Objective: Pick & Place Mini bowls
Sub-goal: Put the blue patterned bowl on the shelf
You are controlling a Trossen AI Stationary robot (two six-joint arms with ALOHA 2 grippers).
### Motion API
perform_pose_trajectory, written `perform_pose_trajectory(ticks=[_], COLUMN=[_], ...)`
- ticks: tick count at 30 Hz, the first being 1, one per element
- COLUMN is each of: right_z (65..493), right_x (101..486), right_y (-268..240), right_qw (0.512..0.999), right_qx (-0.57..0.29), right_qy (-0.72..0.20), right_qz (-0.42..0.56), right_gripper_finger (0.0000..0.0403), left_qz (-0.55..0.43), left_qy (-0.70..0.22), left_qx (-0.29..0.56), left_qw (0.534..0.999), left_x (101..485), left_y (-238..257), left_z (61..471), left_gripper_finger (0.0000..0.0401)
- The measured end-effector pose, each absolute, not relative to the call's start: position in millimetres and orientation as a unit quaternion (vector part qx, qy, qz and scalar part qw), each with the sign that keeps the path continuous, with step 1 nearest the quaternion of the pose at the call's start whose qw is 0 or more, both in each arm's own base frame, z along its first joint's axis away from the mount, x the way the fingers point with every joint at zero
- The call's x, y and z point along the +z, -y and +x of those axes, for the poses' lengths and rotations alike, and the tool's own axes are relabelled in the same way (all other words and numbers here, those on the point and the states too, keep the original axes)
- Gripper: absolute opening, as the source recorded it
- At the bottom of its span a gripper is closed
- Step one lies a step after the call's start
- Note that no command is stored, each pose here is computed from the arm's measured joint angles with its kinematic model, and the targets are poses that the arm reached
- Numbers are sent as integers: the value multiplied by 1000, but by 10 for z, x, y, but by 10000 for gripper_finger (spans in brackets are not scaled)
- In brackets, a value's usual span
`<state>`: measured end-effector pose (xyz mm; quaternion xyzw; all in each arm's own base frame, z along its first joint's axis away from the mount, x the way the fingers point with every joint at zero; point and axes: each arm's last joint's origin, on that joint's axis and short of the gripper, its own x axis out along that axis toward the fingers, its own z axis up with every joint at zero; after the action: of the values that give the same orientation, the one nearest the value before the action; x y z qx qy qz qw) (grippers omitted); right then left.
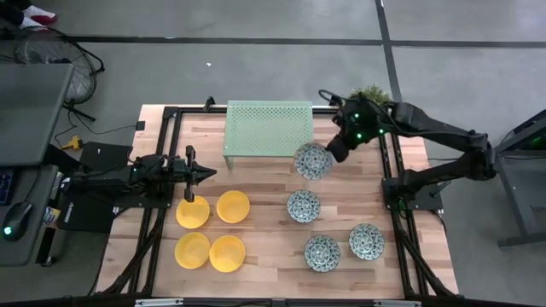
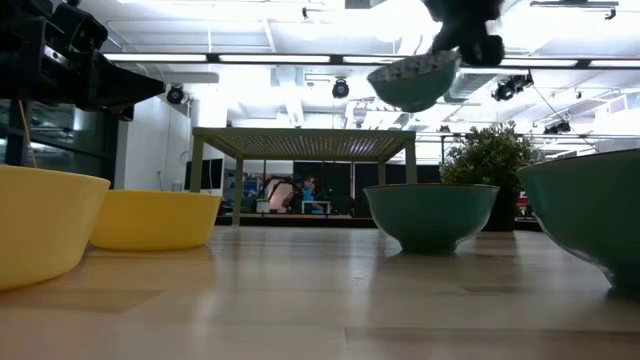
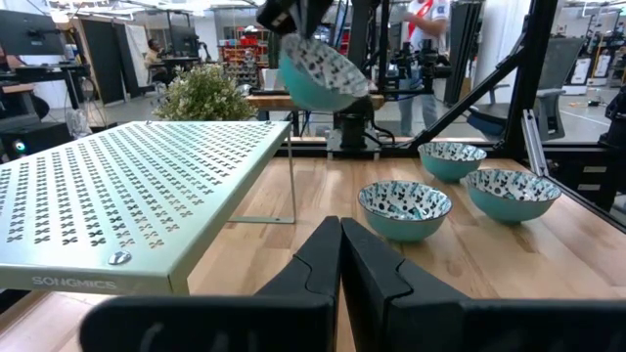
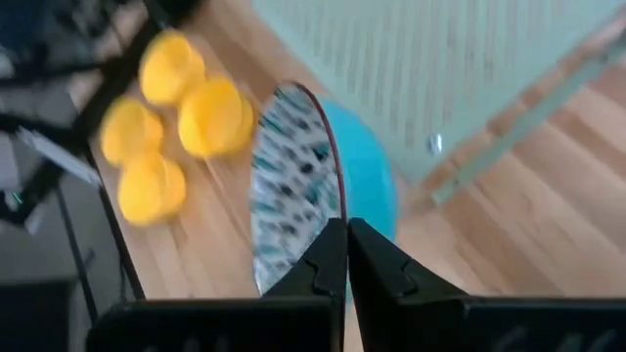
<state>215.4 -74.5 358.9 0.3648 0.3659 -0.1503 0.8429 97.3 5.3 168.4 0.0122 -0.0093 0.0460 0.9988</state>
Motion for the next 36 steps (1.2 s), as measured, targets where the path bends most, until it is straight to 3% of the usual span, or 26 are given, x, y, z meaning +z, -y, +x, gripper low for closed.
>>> perform_pose_trajectory(ticks=[10, 23, 36], right_z=[2279, 2038, 1928], right_x=[3647, 3510, 3091], right_y=[1090, 992, 918], right_qw=[861, 816, 761], right_qx=[-153, -227, -234], right_qy=[-274, -381, -491], right_qz=[400, 370, 354], right_gripper_finger=[1, 0, 0], left_qz=[12, 12, 12], left_qy=[9, 9, 9], left_qx=[46, 46, 46], left_qw=[999, 999, 999], left_x=[1684, 1683, 1684], left_y=[-53, -53, -53], left_z=[973, 973, 973], left_gripper_finger=[7, 7, 7])
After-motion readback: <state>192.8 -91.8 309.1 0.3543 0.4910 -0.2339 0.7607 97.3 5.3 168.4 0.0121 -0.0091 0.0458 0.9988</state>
